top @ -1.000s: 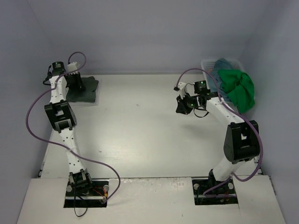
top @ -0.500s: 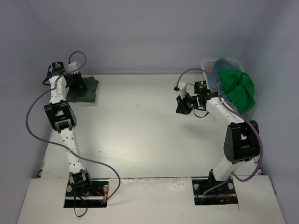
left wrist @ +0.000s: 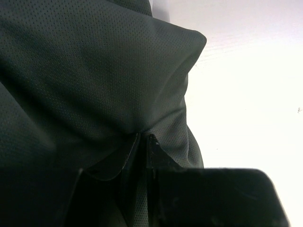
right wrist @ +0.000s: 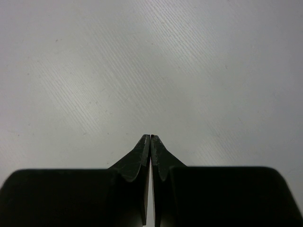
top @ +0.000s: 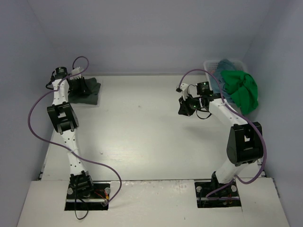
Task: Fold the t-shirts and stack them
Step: Grab the tshirt from the pile
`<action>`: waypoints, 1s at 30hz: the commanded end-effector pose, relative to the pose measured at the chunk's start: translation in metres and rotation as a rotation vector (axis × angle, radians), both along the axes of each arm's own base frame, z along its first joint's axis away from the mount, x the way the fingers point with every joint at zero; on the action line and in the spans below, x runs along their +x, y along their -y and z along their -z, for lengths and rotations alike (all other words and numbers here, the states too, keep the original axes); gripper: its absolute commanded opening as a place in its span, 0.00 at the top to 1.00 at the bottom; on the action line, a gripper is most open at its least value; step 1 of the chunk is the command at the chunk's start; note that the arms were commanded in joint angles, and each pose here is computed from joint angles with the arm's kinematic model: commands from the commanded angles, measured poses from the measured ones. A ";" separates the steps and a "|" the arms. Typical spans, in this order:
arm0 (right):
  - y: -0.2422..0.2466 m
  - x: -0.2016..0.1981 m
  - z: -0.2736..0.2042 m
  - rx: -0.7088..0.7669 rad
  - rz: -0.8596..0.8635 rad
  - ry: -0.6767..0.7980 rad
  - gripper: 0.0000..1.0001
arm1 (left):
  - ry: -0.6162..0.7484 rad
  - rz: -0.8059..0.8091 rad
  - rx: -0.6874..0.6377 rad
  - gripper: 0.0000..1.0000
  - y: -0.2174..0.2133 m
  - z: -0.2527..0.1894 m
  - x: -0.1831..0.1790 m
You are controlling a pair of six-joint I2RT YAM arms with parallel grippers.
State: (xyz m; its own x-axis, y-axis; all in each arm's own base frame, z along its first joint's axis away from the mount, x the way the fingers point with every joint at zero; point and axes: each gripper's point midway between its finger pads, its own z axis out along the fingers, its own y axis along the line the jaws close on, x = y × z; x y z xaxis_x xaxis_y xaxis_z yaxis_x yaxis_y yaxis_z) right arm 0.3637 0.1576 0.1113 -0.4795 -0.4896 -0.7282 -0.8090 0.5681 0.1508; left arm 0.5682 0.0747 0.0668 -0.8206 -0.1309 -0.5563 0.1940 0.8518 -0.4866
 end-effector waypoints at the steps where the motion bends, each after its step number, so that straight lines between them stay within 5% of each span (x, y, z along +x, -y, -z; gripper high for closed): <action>1: -0.002 0.003 -0.014 0.025 -0.016 0.033 1.00 | 0.054 0.011 -0.011 0.94 -0.002 -0.032 -0.001; 19: -0.002 0.003 -0.014 0.021 -0.017 0.037 1.00 | 0.311 -0.108 0.000 0.93 -0.017 -0.156 0.020; 30: -0.001 0.001 -0.015 0.025 -0.019 0.039 1.00 | 0.291 -0.202 0.272 0.93 -0.063 -0.127 0.024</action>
